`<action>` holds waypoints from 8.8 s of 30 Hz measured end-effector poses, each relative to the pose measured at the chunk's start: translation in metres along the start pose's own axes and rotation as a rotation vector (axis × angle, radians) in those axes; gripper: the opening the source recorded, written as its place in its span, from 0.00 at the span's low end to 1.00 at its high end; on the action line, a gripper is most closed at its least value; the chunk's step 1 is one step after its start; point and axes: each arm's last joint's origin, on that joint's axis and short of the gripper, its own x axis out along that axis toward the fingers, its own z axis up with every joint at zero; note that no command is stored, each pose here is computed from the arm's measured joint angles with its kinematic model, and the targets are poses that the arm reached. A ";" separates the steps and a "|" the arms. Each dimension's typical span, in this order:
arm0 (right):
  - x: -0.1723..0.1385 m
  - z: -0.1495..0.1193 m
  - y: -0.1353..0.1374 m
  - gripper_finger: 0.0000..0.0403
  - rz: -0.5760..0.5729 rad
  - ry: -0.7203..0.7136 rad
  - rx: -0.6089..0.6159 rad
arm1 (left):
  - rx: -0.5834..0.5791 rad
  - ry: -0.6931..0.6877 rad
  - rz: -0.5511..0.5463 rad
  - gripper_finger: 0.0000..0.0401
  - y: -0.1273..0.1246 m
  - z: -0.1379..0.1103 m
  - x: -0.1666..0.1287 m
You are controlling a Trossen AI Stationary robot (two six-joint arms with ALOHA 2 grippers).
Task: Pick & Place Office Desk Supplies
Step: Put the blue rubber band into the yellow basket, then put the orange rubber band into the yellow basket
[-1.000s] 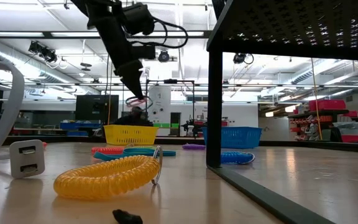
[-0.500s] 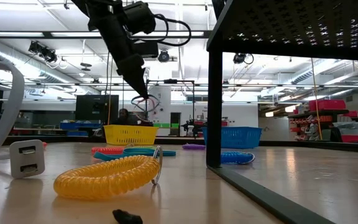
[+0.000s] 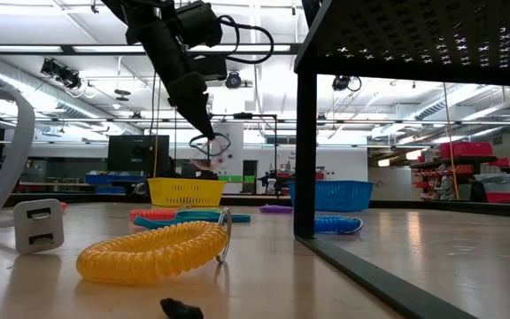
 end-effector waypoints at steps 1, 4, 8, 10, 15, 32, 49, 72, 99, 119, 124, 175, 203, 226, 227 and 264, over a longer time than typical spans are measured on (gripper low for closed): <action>0.000 0.000 0.000 0.44 0.000 0.000 0.000 | -0.001 -0.002 -0.004 0.10 0.000 0.000 0.000; 0.000 0.000 0.000 0.44 0.000 0.000 0.000 | -0.005 -0.005 -0.007 0.16 0.000 0.000 0.000; 0.000 0.000 0.000 0.44 0.000 0.000 -0.003 | -0.005 -0.004 -0.006 0.18 0.000 0.000 0.000; 0.000 0.000 0.000 0.44 0.000 0.001 -0.003 | 0.001 0.004 -0.009 0.15 0.000 0.000 0.000; 0.000 0.000 0.000 0.44 0.000 0.000 -0.003 | 0.016 0.007 -0.036 0.02 -0.001 -0.001 0.000; 0.000 0.000 0.000 0.44 -0.001 -0.001 -0.002 | 0.030 0.144 -0.128 0.41 -0.041 -0.011 0.085; 0.000 0.000 -0.001 0.44 -0.020 -0.003 -0.004 | 0.059 0.195 -0.044 0.36 -0.039 -0.022 0.117; 0.000 0.001 -0.001 0.44 -0.020 -0.005 -0.006 | 0.107 0.121 0.049 0.00 -0.057 0.014 0.068; 0.000 0.000 -0.001 0.44 -0.019 0.001 -0.008 | 0.134 0.245 -0.109 0.40 -0.039 0.013 0.109; 0.001 0.000 0.000 0.44 -0.020 0.001 -0.010 | 0.128 0.290 -0.071 0.23 -0.029 0.003 0.132; 0.001 0.000 0.000 0.44 -0.021 0.001 -0.009 | 0.112 0.287 -0.064 0.02 -0.033 0.005 0.129; 0.002 0.000 0.001 0.44 -0.019 0.011 -0.015 | -0.180 0.273 -0.003 0.38 0.114 -0.023 0.038; 0.002 -0.003 0.000 0.44 -0.047 0.036 -0.029 | -0.121 0.264 -0.078 0.53 -0.001 0.012 0.084; 0.002 -0.004 0.000 0.44 -0.038 0.039 -0.031 | -0.171 0.413 -0.093 0.36 0.008 -0.013 0.126; 0.002 -0.004 0.000 0.44 -0.038 0.039 -0.031 | -0.169 0.410 -0.086 0.35 0.009 -0.013 0.125; 0.002 -0.004 0.000 0.44 -0.042 0.038 -0.011 | -0.148 0.393 -0.159 0.35 -0.012 -0.008 0.128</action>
